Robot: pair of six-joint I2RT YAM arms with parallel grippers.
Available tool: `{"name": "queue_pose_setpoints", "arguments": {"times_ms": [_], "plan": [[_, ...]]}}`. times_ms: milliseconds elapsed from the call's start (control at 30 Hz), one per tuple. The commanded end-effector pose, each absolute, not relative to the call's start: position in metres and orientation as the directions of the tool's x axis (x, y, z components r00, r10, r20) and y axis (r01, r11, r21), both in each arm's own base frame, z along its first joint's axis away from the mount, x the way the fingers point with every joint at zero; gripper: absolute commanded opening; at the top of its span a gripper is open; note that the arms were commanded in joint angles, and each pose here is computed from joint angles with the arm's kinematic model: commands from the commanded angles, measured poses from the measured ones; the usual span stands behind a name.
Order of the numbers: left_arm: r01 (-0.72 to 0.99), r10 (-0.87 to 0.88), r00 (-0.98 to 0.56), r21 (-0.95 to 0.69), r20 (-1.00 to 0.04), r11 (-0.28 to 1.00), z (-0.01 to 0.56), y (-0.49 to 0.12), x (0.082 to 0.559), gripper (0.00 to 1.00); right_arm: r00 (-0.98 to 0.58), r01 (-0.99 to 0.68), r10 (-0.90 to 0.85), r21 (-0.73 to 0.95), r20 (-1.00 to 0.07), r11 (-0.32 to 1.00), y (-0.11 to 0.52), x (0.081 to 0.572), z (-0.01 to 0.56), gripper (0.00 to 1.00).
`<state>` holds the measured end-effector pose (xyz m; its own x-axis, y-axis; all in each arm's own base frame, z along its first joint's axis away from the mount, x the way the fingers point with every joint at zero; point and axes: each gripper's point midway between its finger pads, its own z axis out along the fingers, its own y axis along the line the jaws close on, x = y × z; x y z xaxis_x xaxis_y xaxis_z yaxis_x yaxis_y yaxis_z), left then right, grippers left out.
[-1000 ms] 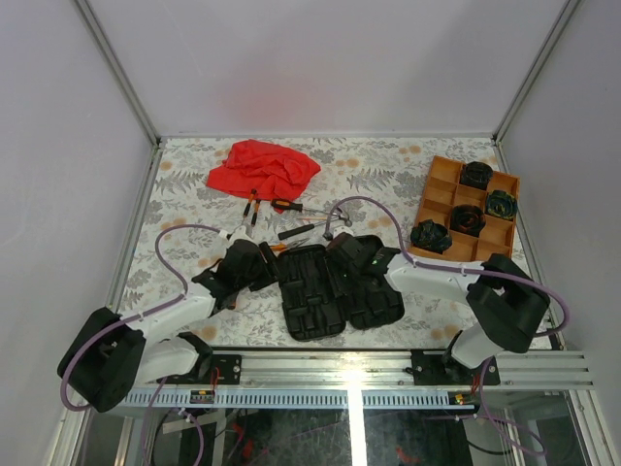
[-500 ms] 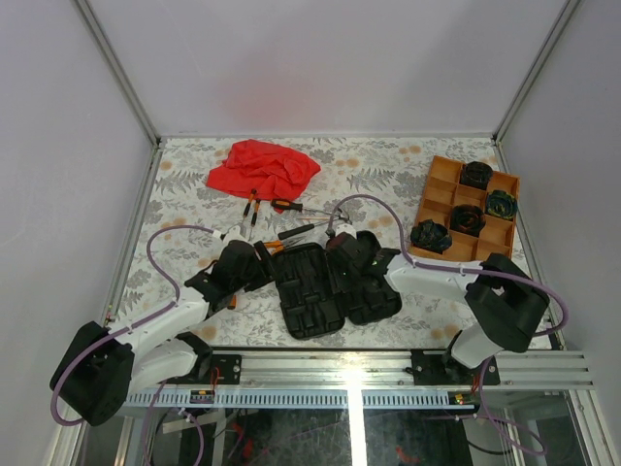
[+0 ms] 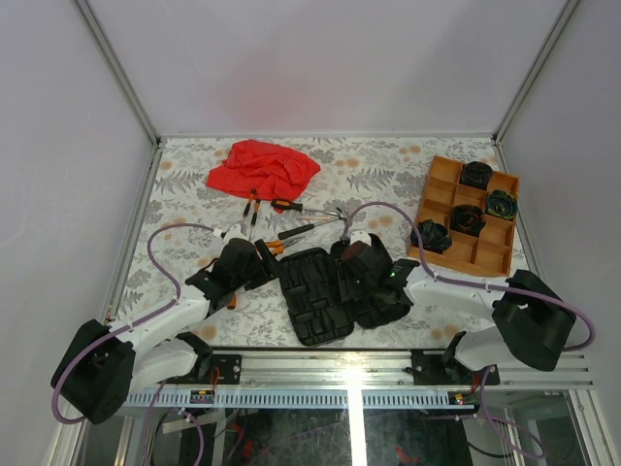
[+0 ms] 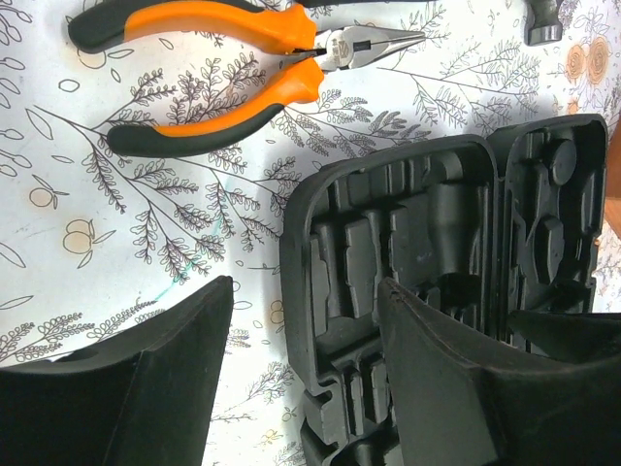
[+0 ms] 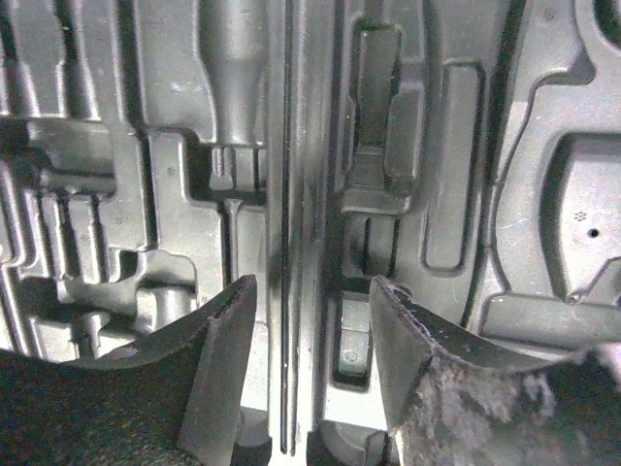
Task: Sort the tools into containers
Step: Open the storage box at the center of the board.
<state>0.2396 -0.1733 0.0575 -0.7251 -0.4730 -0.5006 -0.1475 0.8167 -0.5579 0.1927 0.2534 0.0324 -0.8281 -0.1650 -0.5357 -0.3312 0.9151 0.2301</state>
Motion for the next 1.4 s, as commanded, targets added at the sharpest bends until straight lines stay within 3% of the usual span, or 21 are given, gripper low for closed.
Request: {"name": "queue_pose_setpoints", "arguments": {"times_ms": [0,167,533,800,1367], "plan": [[-0.137,-0.480,-0.693,-0.556,-0.538,0.820,0.073,-0.171,0.251,0.60,-0.761,-0.411,-0.197,0.225,-0.618,0.883,0.261,0.203,0.069,0.61],[-0.137,-0.479,-0.678,-0.544,-0.558,0.828,0.081,-0.167,0.254,0.60,-0.700,-0.430,-0.202,0.178,-0.684,0.885,0.258,0.215,0.103,0.71],[-0.129,-0.460,-0.662,-0.515,-0.591,0.847,0.088,-0.160,0.258,0.60,-0.610,-0.329,-0.185,0.033,-0.770,0.944,0.212,0.231,0.119,0.79],[-0.139,-0.445,-0.656,-0.483,-0.609,0.865,0.096,-0.148,0.275,0.60,-0.674,-0.231,-0.049,0.148,-0.737,0.962,0.179,0.241,0.102,0.81],[-0.515,-0.533,-0.548,-0.242,-0.645,0.822,0.085,-0.040,0.261,0.61,-0.725,-0.269,-0.076,0.181,-0.684,0.946,0.184,0.233,0.088,0.82]]}}
